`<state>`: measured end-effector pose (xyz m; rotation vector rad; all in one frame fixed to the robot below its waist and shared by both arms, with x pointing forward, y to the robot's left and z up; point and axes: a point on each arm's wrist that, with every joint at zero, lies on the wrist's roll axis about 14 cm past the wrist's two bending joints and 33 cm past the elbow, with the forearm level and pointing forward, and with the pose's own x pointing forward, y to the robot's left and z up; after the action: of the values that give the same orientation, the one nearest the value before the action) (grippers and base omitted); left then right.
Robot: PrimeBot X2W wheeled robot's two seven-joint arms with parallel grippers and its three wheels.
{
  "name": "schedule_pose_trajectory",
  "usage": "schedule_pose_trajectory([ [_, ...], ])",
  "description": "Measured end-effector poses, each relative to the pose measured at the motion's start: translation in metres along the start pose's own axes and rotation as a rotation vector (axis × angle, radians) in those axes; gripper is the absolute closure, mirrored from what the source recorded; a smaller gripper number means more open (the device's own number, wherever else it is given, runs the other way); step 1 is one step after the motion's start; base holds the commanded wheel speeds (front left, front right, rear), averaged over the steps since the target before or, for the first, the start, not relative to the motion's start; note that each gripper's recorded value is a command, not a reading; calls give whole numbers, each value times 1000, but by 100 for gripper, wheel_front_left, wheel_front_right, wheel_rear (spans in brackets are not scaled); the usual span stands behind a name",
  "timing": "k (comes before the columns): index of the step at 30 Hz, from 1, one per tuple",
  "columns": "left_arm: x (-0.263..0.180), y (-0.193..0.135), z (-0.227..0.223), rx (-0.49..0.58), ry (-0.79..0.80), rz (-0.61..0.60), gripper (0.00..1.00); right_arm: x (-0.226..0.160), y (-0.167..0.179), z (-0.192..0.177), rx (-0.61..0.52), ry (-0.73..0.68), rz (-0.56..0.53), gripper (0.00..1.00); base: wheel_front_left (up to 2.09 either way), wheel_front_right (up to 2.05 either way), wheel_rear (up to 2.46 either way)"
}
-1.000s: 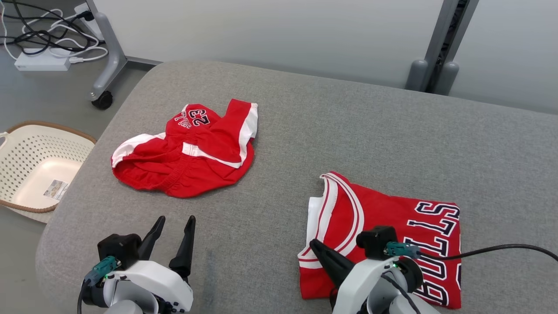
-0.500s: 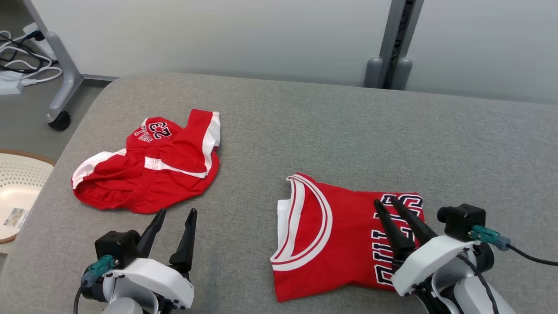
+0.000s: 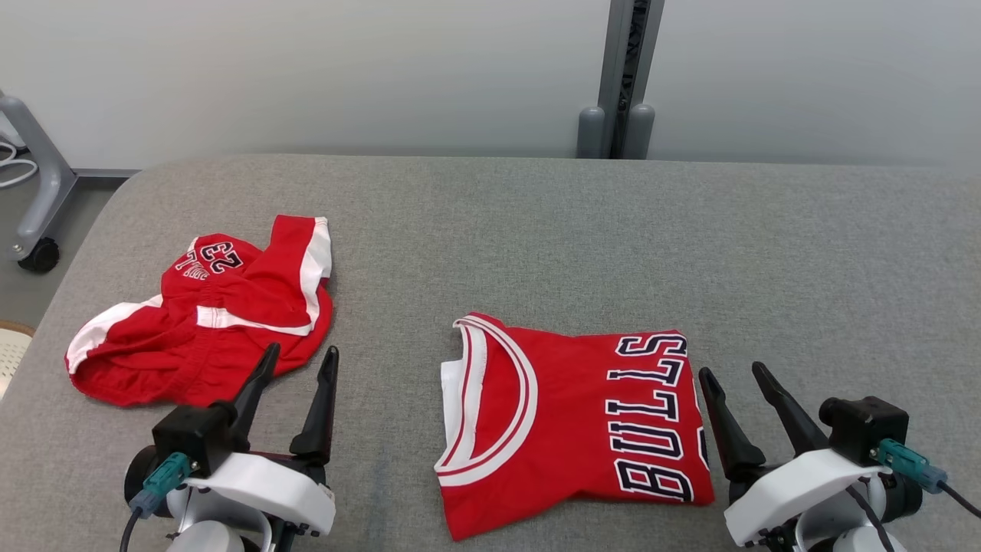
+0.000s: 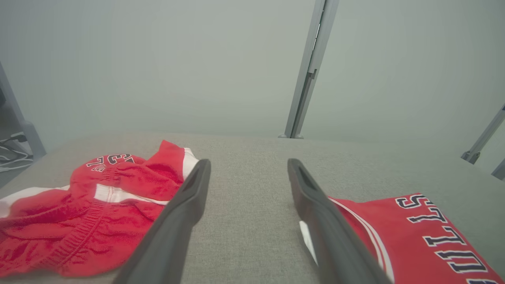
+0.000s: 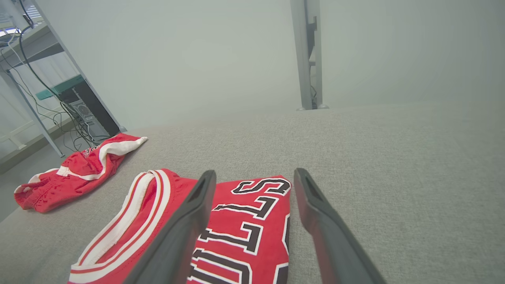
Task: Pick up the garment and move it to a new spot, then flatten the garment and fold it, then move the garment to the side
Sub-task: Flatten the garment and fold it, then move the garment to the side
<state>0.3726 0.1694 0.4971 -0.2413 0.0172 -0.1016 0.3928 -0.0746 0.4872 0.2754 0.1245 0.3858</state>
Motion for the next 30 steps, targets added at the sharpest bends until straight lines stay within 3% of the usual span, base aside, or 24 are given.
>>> schedule_pose_trajectory([
  [30, -20, 22, 6, 16, -62, 66, 0, 27, -18, -58, 128, 211, -37, 0, 0, 0, 0],
])
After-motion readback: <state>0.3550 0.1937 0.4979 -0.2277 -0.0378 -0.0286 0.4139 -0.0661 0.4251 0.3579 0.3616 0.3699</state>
